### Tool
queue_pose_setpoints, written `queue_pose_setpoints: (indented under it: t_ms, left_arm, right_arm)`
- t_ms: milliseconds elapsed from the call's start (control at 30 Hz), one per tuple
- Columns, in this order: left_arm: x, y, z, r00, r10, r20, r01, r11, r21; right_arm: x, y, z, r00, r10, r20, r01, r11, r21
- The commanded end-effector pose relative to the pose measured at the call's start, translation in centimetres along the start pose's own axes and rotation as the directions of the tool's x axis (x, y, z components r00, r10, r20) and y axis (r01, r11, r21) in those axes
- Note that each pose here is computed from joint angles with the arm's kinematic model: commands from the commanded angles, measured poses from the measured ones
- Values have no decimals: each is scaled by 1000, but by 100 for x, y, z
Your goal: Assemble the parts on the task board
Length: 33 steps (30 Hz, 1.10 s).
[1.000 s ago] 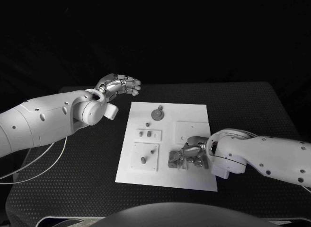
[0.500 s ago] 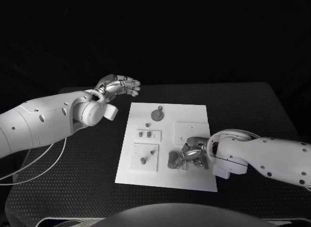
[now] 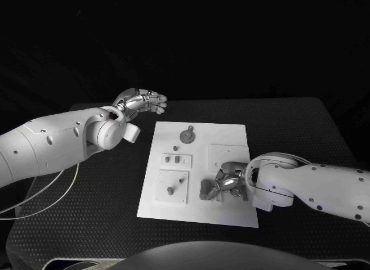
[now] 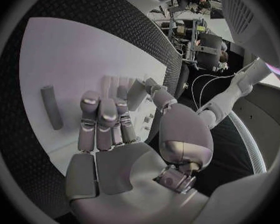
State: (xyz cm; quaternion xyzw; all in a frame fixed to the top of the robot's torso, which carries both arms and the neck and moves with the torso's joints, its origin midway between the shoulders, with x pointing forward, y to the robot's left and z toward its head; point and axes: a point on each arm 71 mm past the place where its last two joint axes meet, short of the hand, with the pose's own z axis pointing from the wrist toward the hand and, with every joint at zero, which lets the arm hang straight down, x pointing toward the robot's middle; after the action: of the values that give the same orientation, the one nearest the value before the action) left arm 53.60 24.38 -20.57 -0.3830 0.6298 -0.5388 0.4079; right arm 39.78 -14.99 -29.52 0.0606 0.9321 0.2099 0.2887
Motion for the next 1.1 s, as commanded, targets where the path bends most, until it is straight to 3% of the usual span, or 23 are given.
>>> queue_pose_setpoints:
  t_ms: [33,667,1100]
  left_arm:
    - [18,-15,2,1000,-5,-15,6,1000,8]
    - [11,-13,-2,1000,-6,-16,6,1000,7]
    - [6,-14,-5,1000,-5,-13,5,1000,7]
  right_arm:
    - [-11,-4,5,1000,-12,22,12,1000,6]
    - [-24,-34,0,1000,-12,28,11,1000,16]
    - [-31,16,-3,993,-101,66,101,995,6]
